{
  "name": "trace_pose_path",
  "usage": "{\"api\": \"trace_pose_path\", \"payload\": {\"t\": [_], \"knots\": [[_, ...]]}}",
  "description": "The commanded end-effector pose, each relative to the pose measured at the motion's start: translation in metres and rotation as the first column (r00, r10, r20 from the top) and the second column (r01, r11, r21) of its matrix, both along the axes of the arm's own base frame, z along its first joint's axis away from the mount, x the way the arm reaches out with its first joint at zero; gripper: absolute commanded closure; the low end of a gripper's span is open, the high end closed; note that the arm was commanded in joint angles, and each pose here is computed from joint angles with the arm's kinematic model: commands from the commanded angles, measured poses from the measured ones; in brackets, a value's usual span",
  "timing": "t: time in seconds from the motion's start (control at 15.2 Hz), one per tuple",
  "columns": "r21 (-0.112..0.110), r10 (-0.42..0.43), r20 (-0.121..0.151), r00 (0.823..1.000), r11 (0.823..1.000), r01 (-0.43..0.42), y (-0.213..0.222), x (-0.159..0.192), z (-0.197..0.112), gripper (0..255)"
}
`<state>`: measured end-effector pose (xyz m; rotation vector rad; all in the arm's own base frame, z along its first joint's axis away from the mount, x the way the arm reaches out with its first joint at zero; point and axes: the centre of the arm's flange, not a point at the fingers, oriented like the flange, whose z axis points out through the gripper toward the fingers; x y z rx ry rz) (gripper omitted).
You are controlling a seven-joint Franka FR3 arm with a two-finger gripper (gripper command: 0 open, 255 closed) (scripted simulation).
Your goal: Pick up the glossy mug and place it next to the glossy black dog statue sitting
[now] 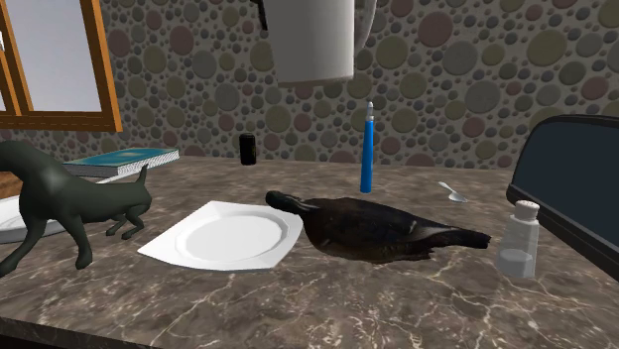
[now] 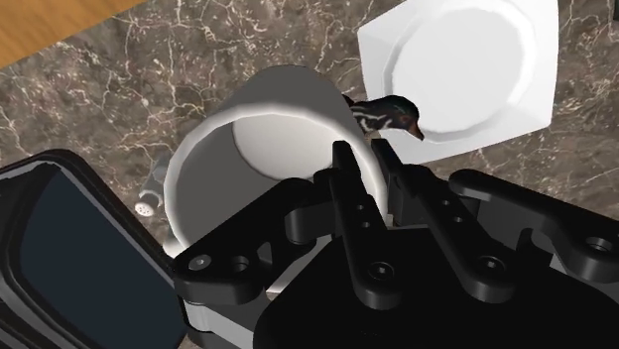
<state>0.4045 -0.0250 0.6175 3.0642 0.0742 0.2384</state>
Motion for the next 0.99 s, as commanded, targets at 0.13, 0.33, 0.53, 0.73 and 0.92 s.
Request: {"api": "trace_pose_path", "payload": {"t": [0.13, 0.33, 0.53, 0.73, 0.92], "knots": [[-0.001, -0.001, 0.000, 1.000, 1.000, 0.001, 0.042, -0.030, -0.001, 255], [-0.001, -0.001, 0.000, 1.000, 1.000, 0.001, 0.074, -0.053, -0.001, 255], [-0.001, -0.001, 0.000, 1.000, 1.000, 0.001, 0.106, -0.076, -0.001, 255], [-0.001, -0.001, 0.000, 1.000, 1.000, 0.001, 0.138, -0.099, 0.000, 255], [-0.001, -0.001, 0.000, 1.000, 1.000, 0.001, 0.170, -0.123, 0.000, 255]]}}
